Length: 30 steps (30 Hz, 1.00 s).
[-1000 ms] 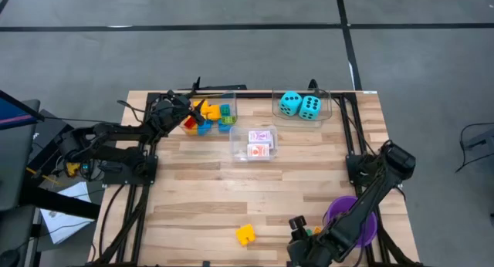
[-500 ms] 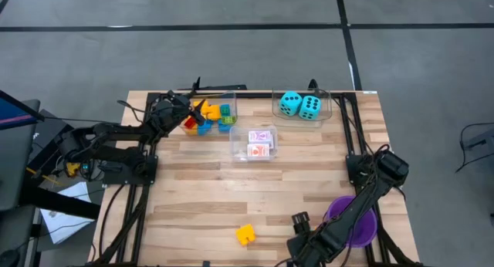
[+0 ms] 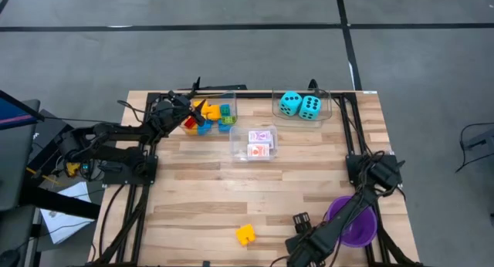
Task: Pick & Place Toys
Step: Put the green game piece into the top left transparent bin
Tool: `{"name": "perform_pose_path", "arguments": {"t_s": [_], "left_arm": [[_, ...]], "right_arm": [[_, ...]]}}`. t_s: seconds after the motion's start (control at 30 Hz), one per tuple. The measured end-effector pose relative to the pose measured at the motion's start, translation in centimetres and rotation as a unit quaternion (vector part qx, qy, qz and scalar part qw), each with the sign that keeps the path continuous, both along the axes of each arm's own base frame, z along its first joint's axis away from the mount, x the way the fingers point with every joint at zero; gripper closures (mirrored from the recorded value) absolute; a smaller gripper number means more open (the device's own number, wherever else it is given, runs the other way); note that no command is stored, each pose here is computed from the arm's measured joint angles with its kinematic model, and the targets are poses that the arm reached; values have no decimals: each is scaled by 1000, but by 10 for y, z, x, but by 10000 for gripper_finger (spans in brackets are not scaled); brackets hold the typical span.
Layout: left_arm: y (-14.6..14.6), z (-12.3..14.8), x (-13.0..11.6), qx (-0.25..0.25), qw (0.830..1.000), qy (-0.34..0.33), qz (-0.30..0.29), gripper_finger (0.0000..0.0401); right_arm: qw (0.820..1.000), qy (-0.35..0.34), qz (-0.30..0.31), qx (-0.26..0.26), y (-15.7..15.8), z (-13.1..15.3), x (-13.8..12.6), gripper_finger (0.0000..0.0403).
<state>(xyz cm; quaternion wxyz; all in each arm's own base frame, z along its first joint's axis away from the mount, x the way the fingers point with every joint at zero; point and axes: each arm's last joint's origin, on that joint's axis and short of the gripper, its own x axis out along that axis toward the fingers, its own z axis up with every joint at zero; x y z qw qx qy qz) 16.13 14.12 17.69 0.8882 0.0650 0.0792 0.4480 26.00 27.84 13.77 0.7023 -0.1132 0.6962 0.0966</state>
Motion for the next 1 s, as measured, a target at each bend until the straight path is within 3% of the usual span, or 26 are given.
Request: {"name": "perform_pose_path", "arguments": {"t_s": [0.4,0.67,0.83,1.0], "left_arm": [[0,0,0,0,1000,0,-1,183],[0,0,0,0,1000,0,-1,183],[0,0,0,0,1000,0,-1,183],[0,0,0,0,1000,0,-1,183]], "right_arm": [[1000,0,1,2,2,-1,0,204],[1000,-17,-8,15,5,4,8,316],[998,-49,-24,33,5,12,22,316],[990,-138,-25,-17,4,28,37,316]]}}
